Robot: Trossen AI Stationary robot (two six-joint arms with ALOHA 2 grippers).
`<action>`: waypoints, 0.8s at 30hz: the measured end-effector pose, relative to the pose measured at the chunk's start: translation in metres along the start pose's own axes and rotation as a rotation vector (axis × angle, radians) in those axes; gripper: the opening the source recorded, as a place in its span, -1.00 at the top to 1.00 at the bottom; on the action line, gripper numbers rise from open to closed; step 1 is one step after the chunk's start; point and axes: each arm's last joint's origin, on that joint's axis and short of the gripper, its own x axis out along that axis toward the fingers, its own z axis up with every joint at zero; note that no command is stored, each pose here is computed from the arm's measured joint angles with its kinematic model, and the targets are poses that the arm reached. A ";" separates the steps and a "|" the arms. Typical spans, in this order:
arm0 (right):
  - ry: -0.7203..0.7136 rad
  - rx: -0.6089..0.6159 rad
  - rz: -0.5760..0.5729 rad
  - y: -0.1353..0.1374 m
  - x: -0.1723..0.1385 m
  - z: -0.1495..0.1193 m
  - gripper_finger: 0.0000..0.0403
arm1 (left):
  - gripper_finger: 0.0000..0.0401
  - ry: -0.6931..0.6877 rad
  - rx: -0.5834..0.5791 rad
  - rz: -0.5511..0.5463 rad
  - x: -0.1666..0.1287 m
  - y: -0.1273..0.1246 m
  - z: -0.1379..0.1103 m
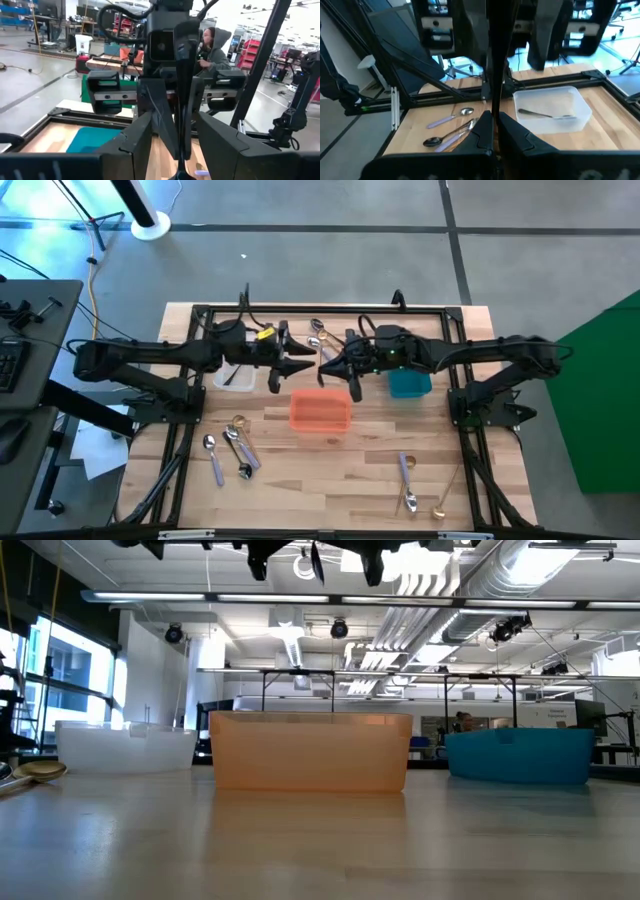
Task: Sort silverware by color (type)
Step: Put the right black spoon into the white bin
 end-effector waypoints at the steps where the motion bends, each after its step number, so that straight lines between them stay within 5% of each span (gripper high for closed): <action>1: -0.007 -0.001 0.002 0.000 0.001 0.000 1.00 | 0.28 0.005 -0.001 -0.001 0.002 0.000 -0.001; 18: 0.015 0.003 0.006 0.000 0.002 -0.003 1.00 | 0.29 -0.001 0.017 -0.001 0.021 0.003 0.001; 24: 0.015 0.002 0.005 0.000 0.002 -0.003 1.00 | 0.59 -0.004 0.018 -0.001 0.020 0.003 0.001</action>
